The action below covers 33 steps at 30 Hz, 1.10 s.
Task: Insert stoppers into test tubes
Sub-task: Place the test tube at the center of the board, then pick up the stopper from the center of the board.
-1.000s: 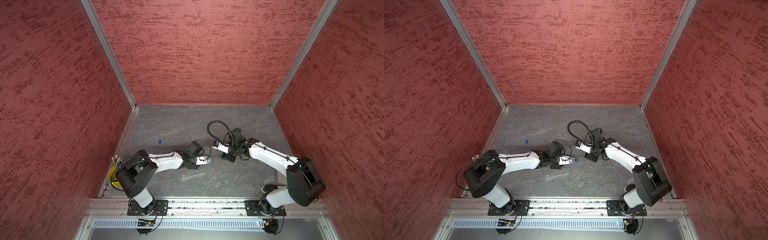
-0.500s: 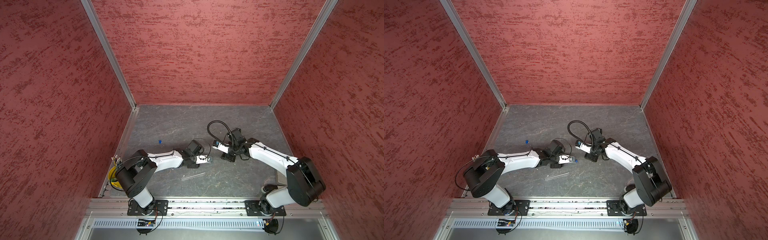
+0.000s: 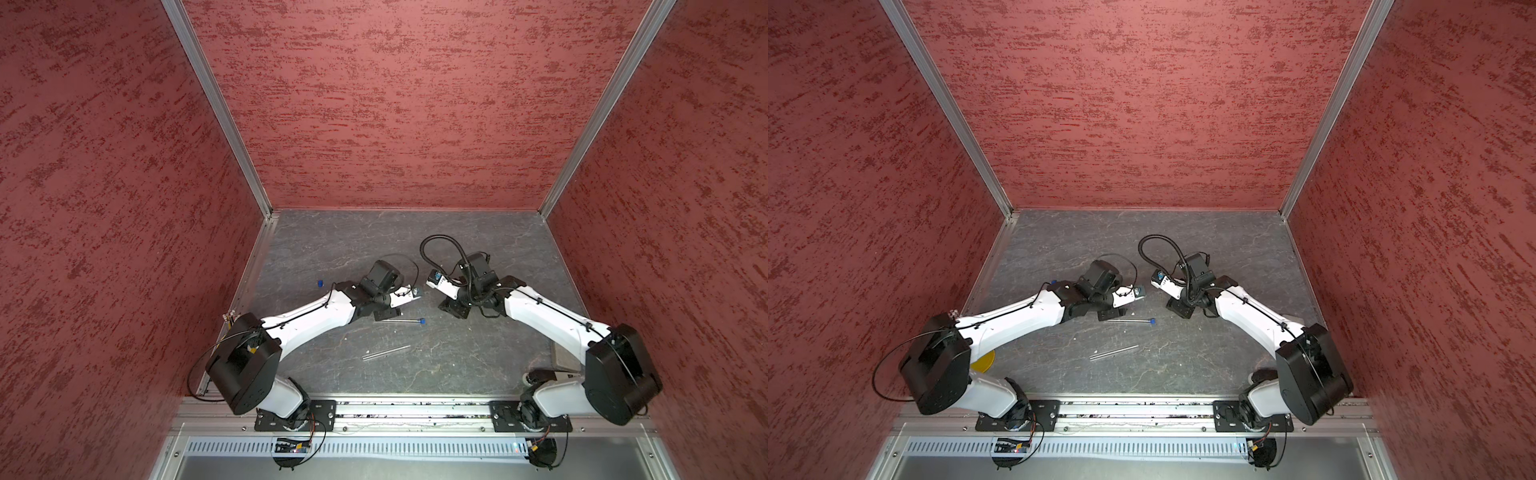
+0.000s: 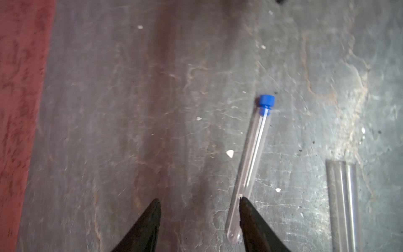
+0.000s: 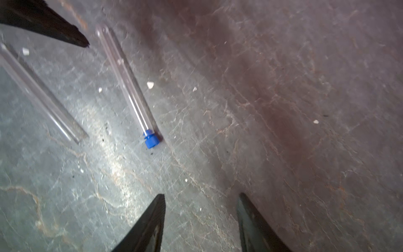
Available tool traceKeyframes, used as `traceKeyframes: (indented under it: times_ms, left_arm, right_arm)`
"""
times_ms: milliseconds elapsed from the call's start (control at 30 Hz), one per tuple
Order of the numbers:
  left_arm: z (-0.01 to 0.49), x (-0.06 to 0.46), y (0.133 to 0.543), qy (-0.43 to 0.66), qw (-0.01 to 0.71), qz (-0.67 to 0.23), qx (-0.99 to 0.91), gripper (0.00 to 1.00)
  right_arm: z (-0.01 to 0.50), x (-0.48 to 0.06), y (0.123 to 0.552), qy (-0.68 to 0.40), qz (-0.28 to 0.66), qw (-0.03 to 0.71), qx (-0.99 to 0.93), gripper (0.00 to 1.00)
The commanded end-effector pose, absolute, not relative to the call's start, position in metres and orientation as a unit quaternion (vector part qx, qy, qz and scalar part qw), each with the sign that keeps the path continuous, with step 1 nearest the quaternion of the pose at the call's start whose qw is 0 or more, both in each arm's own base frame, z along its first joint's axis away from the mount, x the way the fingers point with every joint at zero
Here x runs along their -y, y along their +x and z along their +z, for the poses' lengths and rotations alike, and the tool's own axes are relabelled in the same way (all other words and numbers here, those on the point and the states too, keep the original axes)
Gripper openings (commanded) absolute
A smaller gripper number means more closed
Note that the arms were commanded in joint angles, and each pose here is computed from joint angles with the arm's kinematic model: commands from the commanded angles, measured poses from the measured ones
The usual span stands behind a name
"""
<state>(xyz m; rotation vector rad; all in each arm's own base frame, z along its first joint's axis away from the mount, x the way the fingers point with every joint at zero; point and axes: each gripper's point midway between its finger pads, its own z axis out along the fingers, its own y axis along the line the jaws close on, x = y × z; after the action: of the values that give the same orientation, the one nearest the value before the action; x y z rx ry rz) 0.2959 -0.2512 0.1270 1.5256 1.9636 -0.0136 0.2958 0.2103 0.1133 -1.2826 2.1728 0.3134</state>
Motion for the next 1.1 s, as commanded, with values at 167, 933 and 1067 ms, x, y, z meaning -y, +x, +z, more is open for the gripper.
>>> traceKeyframes:
  times_ms: [167, 933, 1067]
  left_arm:
    - [0.151, 0.158, 0.315, 0.285, 0.260, 0.028, -0.922, 0.56]
    - [0.051, -0.003, 0.367, -0.065, 0.135, 0.046, -0.988, 0.49]
    - [0.040, -0.002, 0.376, -0.056, 0.136, 0.043, -0.988, 0.45]
  right_arm:
    - [0.153, -0.213, 0.334, -0.357, 0.127, 0.386, -0.841, 0.59]
    - [0.167, -0.202, 0.356, -0.323, 0.108, 0.399, -0.851, 0.60]
    - [0.165, -0.198, 0.357, -0.321, 0.101, 0.395, -0.855, 0.59]
